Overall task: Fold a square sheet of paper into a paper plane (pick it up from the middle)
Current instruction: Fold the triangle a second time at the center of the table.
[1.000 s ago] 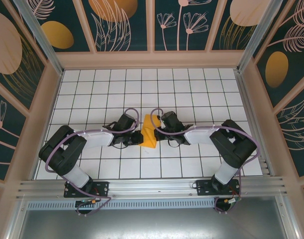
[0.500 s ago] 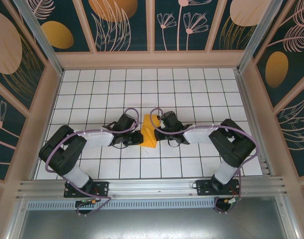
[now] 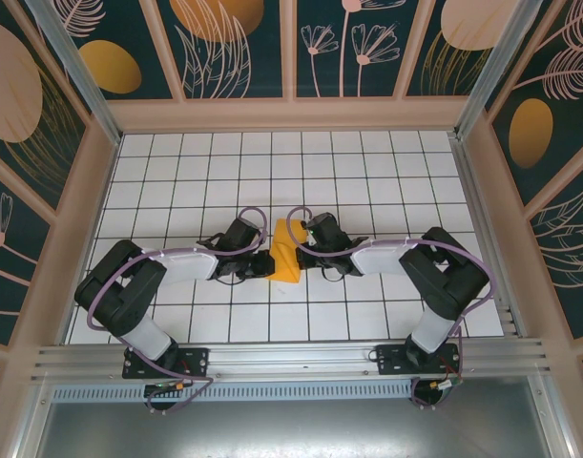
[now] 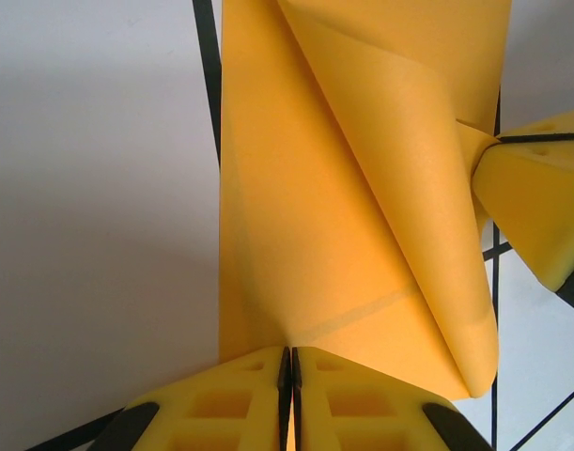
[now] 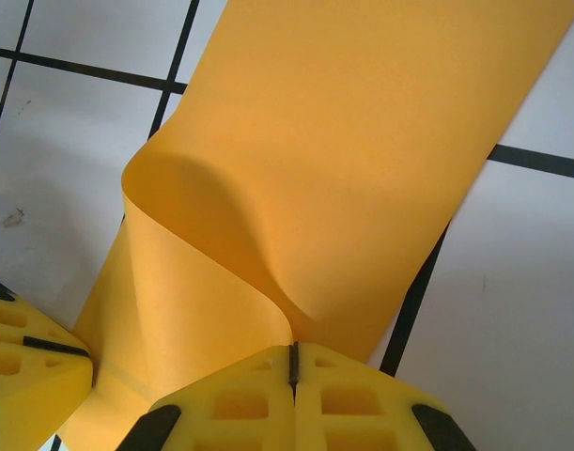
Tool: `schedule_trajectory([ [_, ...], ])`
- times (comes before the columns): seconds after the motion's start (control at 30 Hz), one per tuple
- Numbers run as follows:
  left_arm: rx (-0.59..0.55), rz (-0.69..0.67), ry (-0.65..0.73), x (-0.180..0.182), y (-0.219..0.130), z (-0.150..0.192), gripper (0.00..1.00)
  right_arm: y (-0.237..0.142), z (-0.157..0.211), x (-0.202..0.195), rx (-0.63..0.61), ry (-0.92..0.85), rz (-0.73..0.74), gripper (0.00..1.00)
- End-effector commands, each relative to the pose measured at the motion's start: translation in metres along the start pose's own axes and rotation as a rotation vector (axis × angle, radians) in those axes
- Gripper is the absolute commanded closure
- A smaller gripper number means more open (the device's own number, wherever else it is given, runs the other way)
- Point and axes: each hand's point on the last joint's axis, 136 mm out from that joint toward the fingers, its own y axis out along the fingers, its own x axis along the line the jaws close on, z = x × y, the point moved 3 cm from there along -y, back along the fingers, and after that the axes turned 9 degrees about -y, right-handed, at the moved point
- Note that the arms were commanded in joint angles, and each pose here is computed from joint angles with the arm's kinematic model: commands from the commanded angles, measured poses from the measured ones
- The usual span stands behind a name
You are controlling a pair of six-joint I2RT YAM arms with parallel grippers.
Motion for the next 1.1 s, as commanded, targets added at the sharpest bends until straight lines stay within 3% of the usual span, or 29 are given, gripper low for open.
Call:
schedule_trajectory([
  [0.0,0.018,-0.052,0.001,0.011,0.004,0.003,0.85,0.004,-0.006,-0.003,0.0,-0.018,0.018,1.0],
  [1.07,0.022,-0.052,0.002,0.011,0.005,0.004,0.85,-0.001,-0.015,0.001,-0.018,-0.037,0.011,1.0],
])
